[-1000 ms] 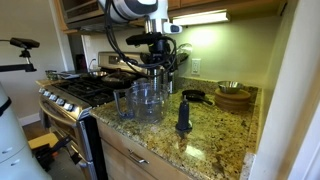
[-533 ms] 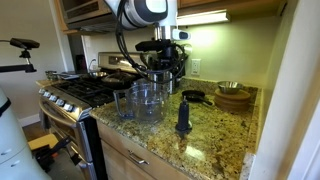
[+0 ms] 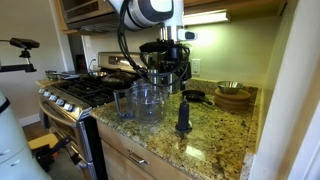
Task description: Put the blades inside the food processor chamber
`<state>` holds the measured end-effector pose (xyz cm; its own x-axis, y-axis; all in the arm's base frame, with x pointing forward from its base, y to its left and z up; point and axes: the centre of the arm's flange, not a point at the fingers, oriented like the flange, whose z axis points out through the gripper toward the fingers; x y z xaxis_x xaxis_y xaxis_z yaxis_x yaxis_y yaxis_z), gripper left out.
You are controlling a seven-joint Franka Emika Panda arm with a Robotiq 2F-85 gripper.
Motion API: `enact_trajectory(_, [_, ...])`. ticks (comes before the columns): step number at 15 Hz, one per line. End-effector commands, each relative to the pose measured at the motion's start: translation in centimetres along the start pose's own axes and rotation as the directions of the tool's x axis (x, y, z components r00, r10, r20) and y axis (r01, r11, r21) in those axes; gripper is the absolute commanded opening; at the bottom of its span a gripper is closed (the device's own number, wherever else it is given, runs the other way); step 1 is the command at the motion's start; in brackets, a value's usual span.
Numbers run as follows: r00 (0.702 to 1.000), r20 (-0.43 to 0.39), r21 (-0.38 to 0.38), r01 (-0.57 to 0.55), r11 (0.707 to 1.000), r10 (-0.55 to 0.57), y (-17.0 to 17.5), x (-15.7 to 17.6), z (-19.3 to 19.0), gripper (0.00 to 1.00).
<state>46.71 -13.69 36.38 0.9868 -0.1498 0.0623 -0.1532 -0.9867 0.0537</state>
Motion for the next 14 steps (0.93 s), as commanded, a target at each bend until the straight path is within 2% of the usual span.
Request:
enact_trajectory(1, [0.996,-0.024,-0.013,-0.085,0.996,0.085,2.3,0.9,1.3,1.00])
enact_trajectory(5, [0.995,-0.027,0.015,-0.097,0.995,0.098,3.6,2.0,3.1,1.00])
enact_trajectory(9, [0.992,0.004,0.037,-0.128,0.991,0.128,4.0,3.1,4.8,1.00])
enact_trajectory(14, [0.992,0.040,0.008,-0.121,0.993,0.121,4.0,3.5,6.0,1.00])
